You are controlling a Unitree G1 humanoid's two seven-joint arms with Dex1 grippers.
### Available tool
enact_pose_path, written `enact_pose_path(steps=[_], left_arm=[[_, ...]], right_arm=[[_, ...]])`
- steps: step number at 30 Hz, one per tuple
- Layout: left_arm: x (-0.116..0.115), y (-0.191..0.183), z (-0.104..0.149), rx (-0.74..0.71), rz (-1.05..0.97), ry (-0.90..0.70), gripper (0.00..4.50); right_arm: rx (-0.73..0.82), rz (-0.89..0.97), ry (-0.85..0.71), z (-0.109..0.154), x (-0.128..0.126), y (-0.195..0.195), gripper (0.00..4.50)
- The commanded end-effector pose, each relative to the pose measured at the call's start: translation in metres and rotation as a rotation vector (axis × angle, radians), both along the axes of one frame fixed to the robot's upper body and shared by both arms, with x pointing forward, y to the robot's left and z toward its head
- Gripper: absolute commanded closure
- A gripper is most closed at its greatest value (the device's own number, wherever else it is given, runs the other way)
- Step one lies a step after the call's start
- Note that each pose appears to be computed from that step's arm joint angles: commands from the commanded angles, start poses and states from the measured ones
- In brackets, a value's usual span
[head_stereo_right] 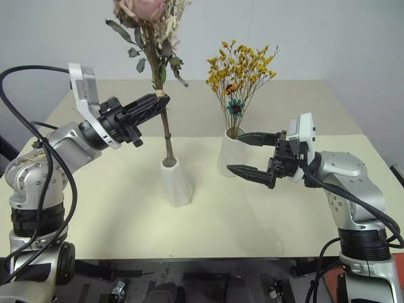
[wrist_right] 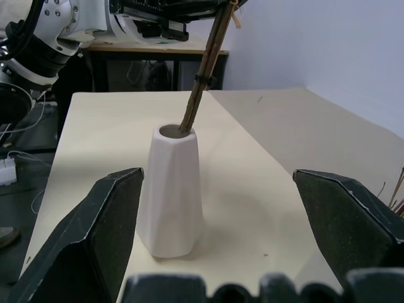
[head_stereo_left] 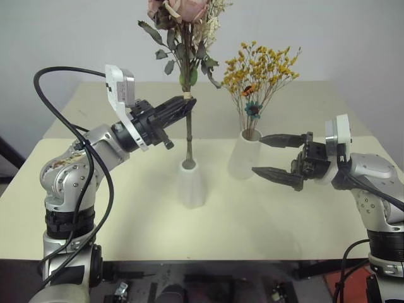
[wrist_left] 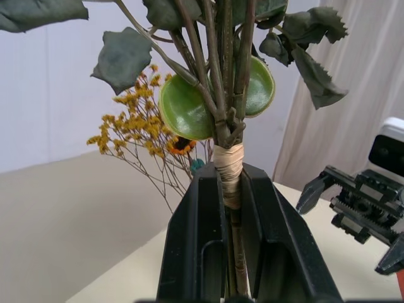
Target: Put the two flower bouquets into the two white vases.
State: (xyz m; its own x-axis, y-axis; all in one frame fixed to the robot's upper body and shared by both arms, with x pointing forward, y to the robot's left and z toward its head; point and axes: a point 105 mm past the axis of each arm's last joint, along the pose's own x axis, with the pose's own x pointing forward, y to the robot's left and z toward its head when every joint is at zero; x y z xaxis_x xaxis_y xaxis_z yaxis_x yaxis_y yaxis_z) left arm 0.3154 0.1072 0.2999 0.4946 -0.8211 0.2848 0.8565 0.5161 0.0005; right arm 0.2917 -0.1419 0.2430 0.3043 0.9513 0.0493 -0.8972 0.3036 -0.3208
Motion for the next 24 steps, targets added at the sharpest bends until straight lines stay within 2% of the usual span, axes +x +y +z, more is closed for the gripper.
enact_pose_path(steps=[1,9,24], left_arm=[[-0.01,-0.003,0.009,-0.001,-0.024,-0.064,4.39],[-0.012,-0.003,0.001,0.018,-0.019,-0.054,4.39],[-0.015,0.003,-0.033,0.062,0.02,-0.085,4.39]], right_arm=[[0.013,0.0,-0.054,0.014,-0.007,-0.002,0.0],[0.016,-0.002,-0.052,0.014,-0.006,-0.002,0.0],[0.022,-0.002,-0.047,0.013,-0.005,-0.002,0.0]])
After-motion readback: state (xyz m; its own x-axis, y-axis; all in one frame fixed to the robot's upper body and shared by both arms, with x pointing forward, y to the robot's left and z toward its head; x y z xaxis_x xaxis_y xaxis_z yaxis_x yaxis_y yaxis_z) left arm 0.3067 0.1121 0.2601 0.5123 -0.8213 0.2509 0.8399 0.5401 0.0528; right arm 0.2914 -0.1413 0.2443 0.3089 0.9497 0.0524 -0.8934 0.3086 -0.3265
